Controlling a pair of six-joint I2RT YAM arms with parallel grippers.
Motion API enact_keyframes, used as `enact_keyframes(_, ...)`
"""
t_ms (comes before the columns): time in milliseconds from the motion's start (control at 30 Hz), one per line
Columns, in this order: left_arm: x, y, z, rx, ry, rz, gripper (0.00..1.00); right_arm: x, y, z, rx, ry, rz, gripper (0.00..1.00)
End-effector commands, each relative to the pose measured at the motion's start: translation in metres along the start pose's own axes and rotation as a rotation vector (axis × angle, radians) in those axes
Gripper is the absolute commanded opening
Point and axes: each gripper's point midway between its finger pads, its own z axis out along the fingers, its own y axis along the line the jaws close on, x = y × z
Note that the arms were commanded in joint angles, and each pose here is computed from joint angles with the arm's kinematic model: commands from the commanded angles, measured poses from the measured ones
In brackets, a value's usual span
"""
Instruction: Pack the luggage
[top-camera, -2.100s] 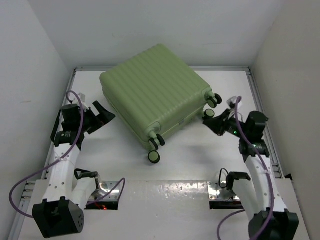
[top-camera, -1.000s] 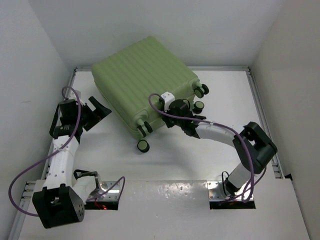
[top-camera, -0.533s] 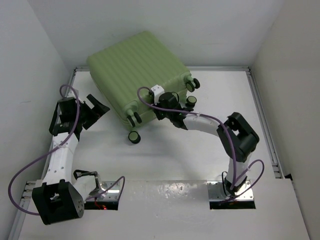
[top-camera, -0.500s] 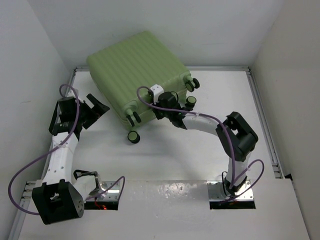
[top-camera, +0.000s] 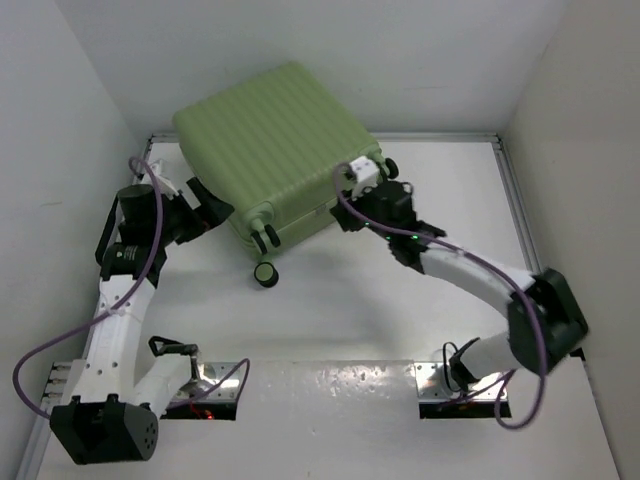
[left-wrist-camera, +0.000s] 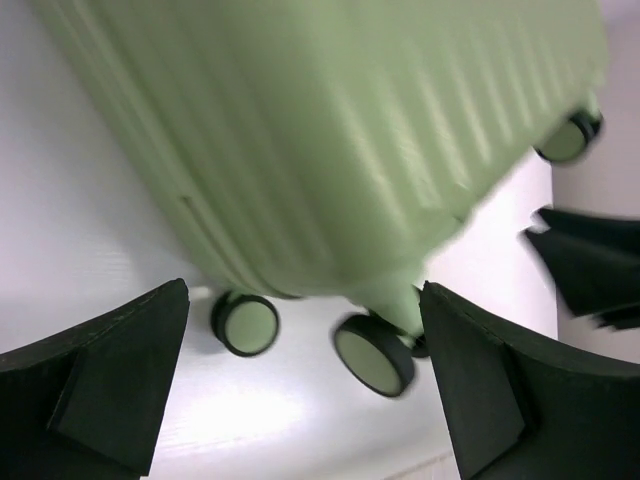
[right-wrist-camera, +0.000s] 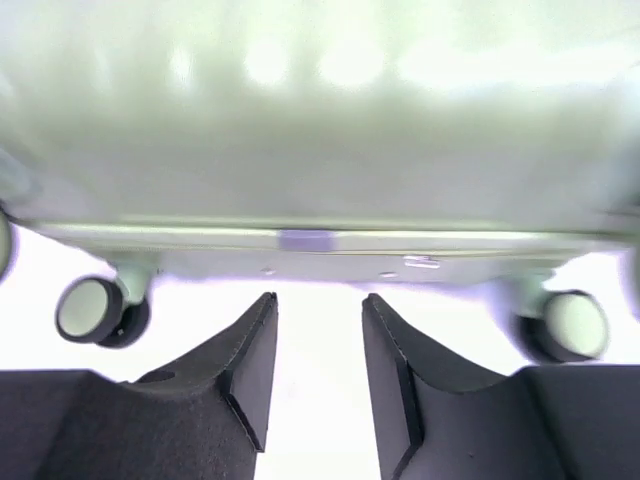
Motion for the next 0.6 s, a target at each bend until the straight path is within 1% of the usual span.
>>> enact_keyframes(0,0.016,-0.021,-0.008,0.041,0.071,0.039,1.00,-0.022,-0.012,-0.039,-0.020,-0.086,0.031,0.39)
enact_keyframes(33,0.021,-0.025,-0.008,0.047,0.091,0.022,1.00,-0.016,-0.017,-0.046,-0.008,-0.068,0.040,0.39)
enact_keyframes(67,0.031,-0.029,-0.007,0.061,0.124,-0.030,1.00,-0.012,-0.019,-0.051,-0.006,-0.057,0.037,0.39)
enact_keyframes(100,0.046,-0.035,-0.008,0.103,0.184,-0.061,1.00,-0.010,-0.025,-0.059,0.009,-0.052,0.037,0.40)
enact_keyframes(133,0.056,-0.037,-0.008,0.116,0.219,-0.092,1.00,-0.001,-0.040,-0.062,0.045,-0.033,0.040,0.40)
enact_keyframes(167,0.071,-0.040,-0.005,0.142,0.269,-0.155,1.00,0.004,-0.042,-0.067,0.048,-0.021,0.042,0.40)
enact_keyframes(200,0.078,-0.041,-0.004,0.150,0.290,-0.176,1.00,0.006,-0.056,-0.073,0.083,-0.022,0.051,0.40)
enact_keyframes(267,0.086,-0.046,0.002,0.164,0.308,-0.213,1.00,0.011,-0.063,-0.076,0.092,-0.009,0.070,0.40)
enact_keyframes(333,0.095,-0.049,0.008,0.152,0.335,-0.214,1.00,0.015,-0.069,-0.080,0.107,0.001,0.110,0.40)
enact_keyframes(567,0.073,-0.093,0.020,0.217,0.302,-0.177,1.00,0.023,-0.075,-0.079,0.111,0.010,0.144,0.40)
